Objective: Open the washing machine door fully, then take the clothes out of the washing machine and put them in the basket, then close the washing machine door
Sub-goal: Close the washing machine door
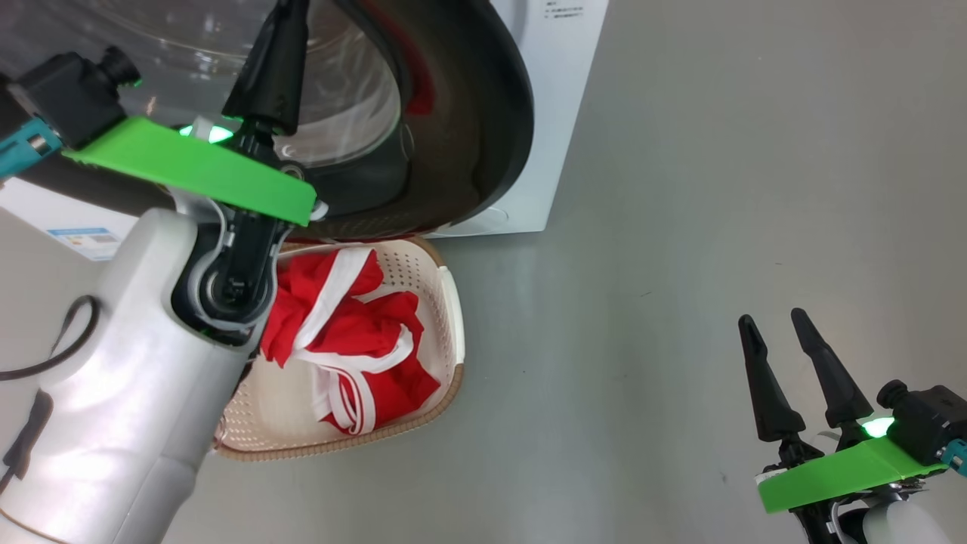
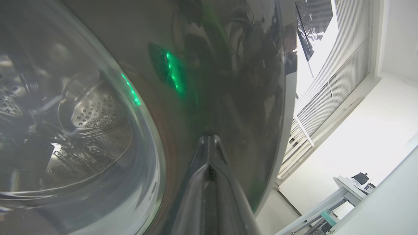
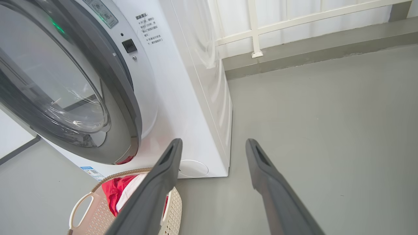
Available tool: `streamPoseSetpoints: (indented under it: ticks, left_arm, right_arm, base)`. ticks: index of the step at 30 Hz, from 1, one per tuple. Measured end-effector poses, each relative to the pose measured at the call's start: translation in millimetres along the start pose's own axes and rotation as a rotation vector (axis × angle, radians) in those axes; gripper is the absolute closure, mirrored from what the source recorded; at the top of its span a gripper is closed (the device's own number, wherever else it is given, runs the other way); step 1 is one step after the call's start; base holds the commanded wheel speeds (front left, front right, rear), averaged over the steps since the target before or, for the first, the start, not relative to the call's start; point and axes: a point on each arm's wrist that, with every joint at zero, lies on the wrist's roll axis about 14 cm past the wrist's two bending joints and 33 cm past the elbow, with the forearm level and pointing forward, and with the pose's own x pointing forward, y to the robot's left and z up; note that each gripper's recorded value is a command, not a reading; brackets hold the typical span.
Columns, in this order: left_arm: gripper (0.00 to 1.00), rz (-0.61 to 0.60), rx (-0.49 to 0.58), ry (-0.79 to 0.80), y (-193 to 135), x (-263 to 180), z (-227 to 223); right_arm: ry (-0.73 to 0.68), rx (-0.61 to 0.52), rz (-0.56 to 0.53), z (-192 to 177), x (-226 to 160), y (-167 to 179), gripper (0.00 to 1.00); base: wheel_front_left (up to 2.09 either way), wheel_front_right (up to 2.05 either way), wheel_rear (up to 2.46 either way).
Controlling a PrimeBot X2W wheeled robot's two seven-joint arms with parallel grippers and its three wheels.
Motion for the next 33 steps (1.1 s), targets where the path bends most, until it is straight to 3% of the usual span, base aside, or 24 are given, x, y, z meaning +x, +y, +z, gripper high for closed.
streamPoseSetpoints:
  ticks: [11,33]
  left_arm:
    - [1.0,0.034,0.041,0.028,7,-17,-12]
    - [1.0,0.406,0.101,0.085,82,-187,-24]
  right_arm:
    - [-0.034,0.003,-0.015,11,-6,-3,0.0]
    - [-0.031,-0.025,0.036,16,-41,9,0.0]
  base:
    - [0.0,0.0,0.0]
    - [0.0,0.0,0.0]
